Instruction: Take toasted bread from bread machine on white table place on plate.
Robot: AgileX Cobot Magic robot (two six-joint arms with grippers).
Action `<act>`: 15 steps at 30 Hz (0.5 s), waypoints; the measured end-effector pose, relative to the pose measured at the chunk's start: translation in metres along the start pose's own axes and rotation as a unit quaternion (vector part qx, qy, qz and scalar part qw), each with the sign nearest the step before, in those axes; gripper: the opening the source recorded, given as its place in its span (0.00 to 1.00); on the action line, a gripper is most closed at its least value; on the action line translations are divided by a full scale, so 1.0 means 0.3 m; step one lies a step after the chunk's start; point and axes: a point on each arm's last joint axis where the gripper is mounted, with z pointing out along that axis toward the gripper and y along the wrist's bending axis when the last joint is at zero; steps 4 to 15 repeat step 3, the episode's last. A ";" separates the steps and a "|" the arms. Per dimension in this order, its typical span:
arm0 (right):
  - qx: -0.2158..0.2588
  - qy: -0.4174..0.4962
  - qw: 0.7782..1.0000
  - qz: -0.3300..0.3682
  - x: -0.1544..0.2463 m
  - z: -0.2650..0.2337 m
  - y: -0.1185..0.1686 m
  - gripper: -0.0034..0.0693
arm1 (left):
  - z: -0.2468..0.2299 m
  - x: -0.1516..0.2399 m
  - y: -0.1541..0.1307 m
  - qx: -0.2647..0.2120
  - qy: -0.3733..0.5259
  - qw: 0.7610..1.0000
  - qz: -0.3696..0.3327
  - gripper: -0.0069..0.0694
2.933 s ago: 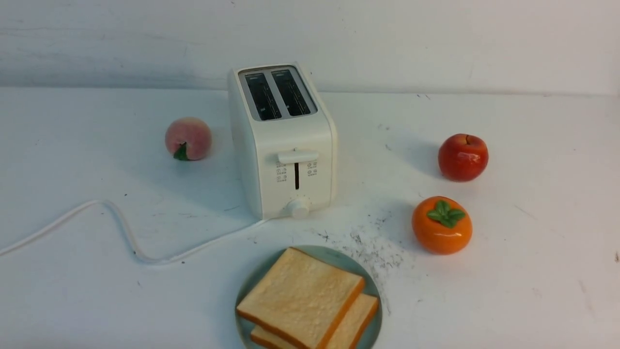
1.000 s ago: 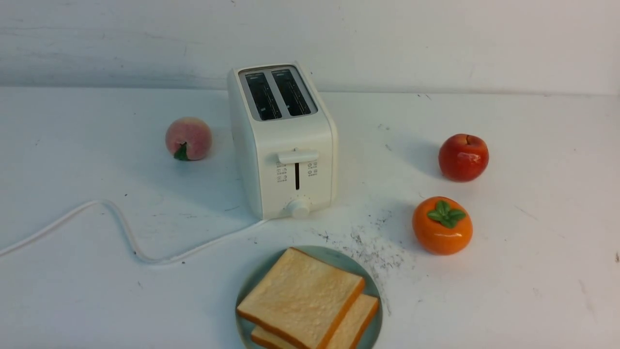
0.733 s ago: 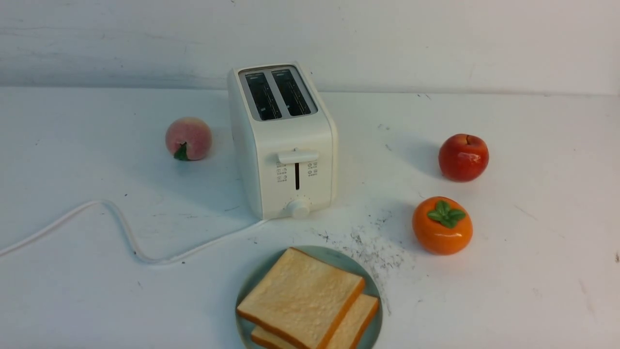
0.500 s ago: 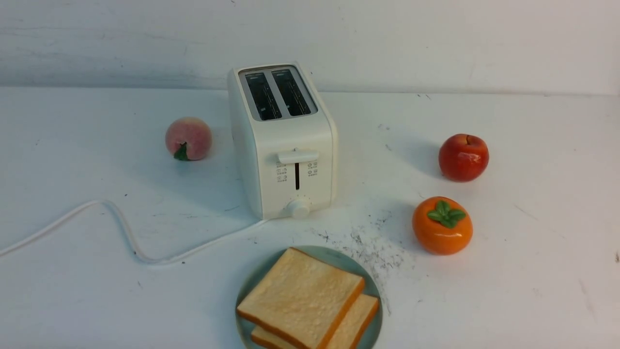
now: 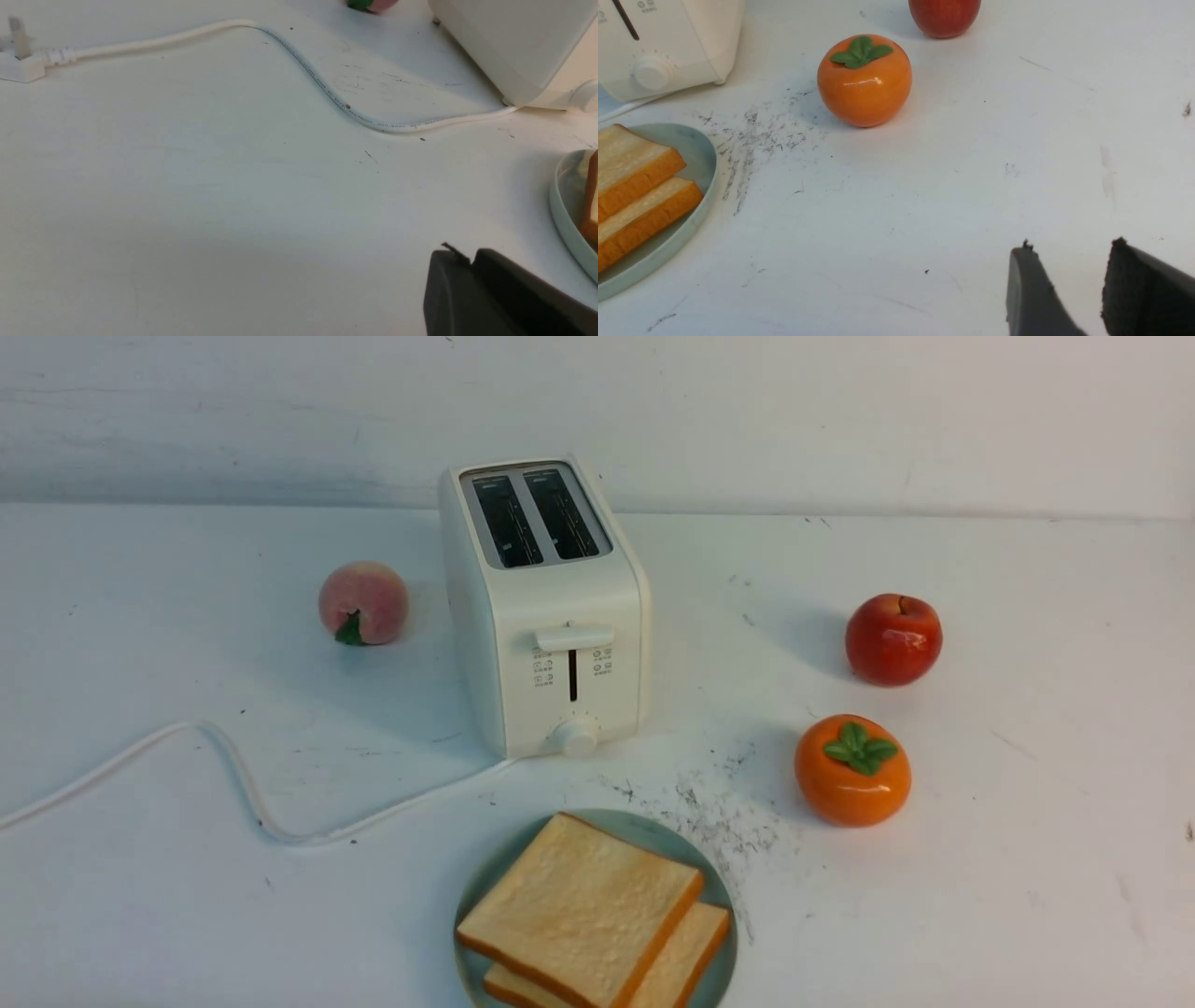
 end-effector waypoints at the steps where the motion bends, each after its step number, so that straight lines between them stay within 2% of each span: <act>1: 0.000 0.000 1.000 0.000 0.000 0.000 0.000 0.38 | 0.000 0.000 0.000 0.000 0.000 1.000 0.000 0.16; 15: 0.000 0.000 1.000 0.000 0.000 0.000 0.000 0.38 | 0.000 0.000 0.000 0.000 0.000 1.000 0.000 0.16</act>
